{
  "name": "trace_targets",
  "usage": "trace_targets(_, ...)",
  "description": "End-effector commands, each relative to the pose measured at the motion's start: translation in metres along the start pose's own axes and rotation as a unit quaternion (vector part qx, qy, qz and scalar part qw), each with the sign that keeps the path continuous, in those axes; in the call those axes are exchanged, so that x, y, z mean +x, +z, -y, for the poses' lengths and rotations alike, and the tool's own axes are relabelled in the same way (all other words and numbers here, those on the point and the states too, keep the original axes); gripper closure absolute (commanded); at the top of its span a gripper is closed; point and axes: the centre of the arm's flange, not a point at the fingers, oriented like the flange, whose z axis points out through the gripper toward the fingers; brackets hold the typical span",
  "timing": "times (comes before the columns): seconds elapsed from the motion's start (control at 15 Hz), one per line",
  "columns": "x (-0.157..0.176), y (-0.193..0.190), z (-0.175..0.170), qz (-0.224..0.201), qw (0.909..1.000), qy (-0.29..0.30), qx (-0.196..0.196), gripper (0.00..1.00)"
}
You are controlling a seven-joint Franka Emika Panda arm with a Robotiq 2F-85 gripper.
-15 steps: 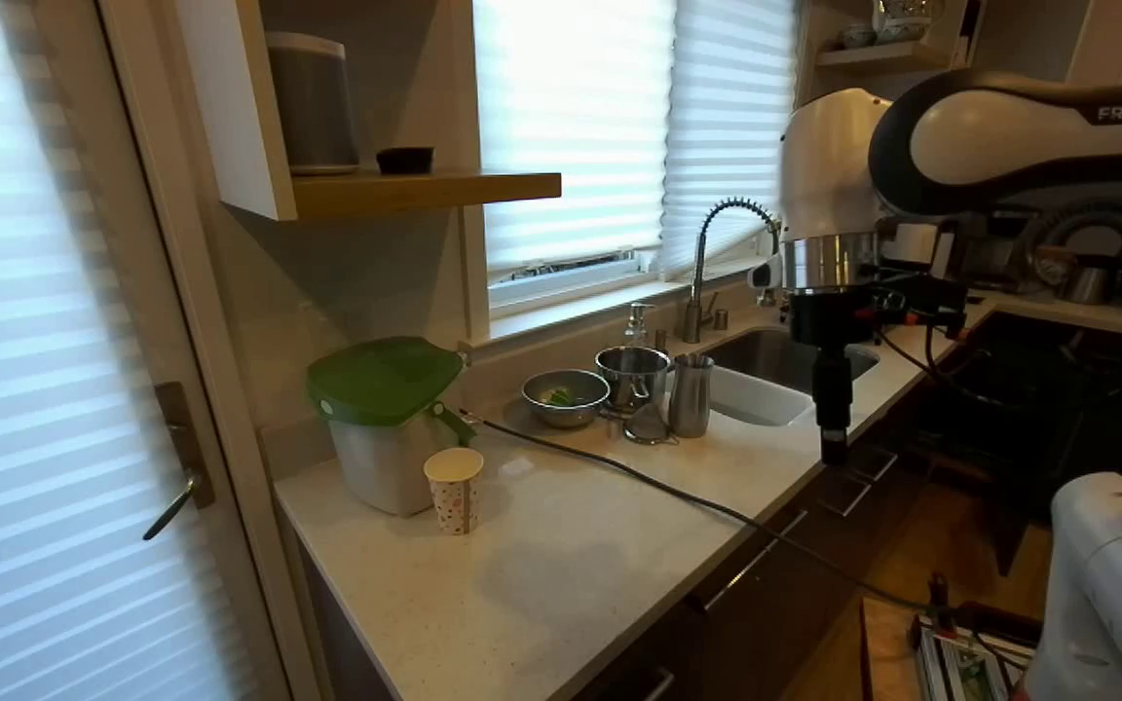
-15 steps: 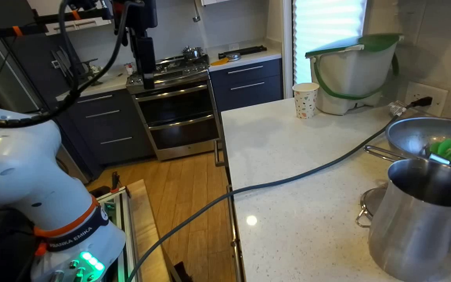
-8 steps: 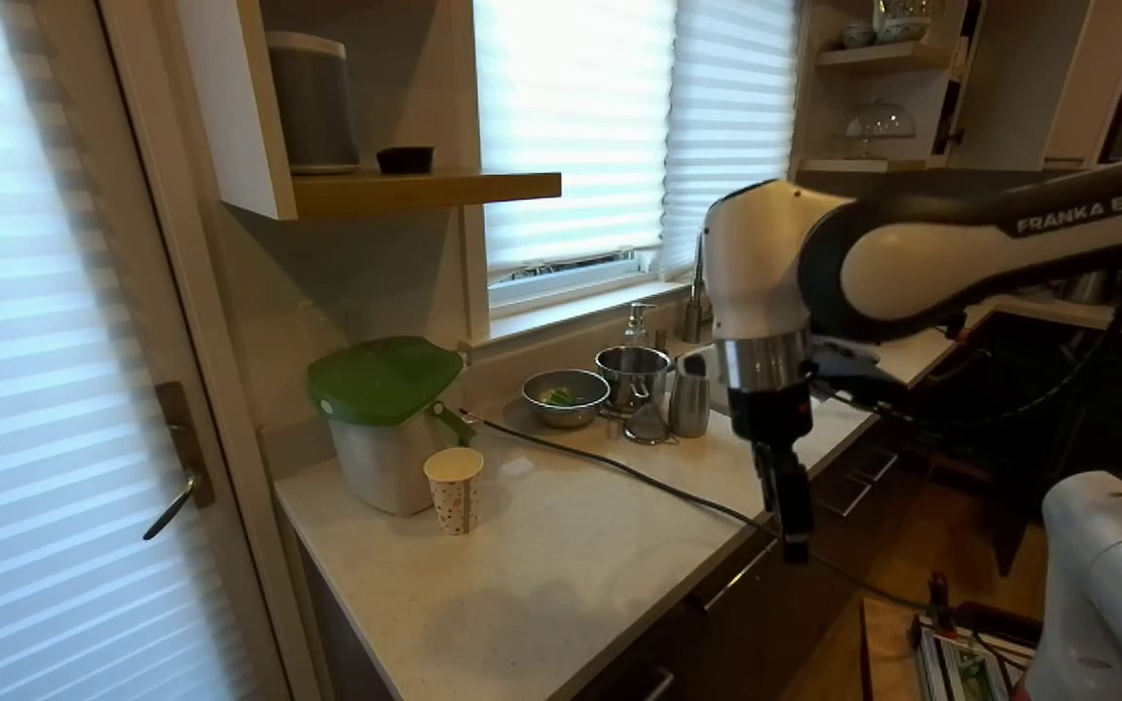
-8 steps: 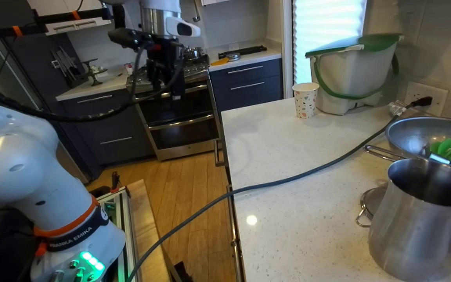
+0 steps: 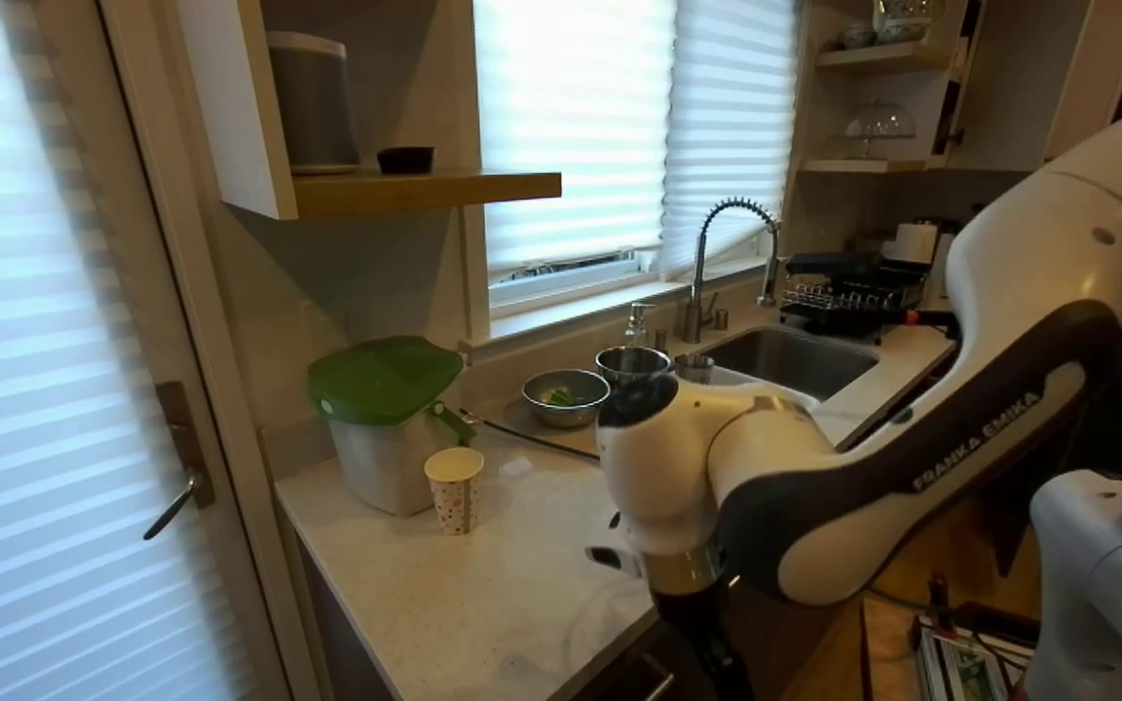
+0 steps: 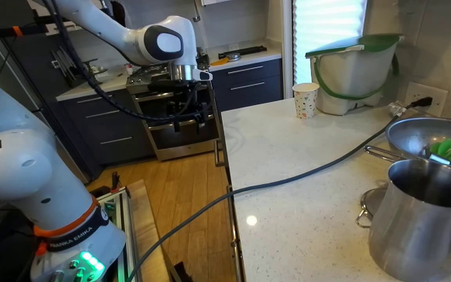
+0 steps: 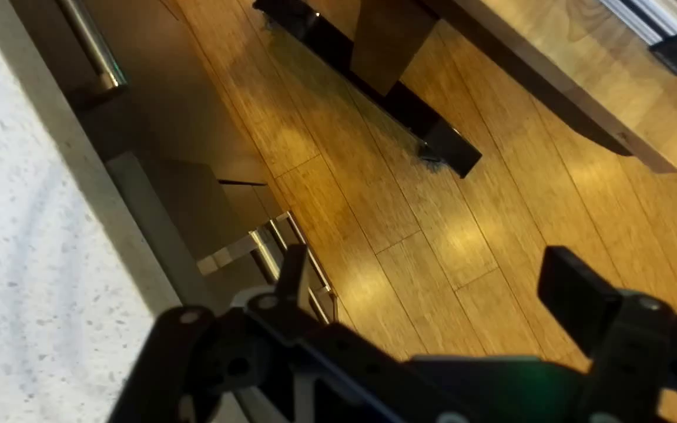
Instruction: Pull open the top left cabinet drawer
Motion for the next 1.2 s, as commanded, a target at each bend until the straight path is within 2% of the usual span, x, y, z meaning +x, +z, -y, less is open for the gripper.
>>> trace_targets(0.0, 0.008, 0.012, 0.003, 0.008, 0.9998, -0.017, -0.006, 0.0)
trace_targets(0.13, 0.019, 0.028, 0.005, 0.021, 0.9992, -0.035, -0.007, 0.0)
trace_targets(0.33, 0.024, 0.028, 0.004, 0.022, 0.9989, -0.041, -0.007, 0.0)
trace_targets(0.53, 0.025, 0.042, 0.012, 0.005, 0.9965, -0.08, -0.023, 0.0)
trace_targets(0.67, 0.026, 0.047, 0.014, -0.011, 0.9933, -0.103, -0.051, 0.0)
trace_targets(1.13, 0.025, 0.078, 0.022, -0.07, 0.9821, -0.145, -0.098, 0.0)
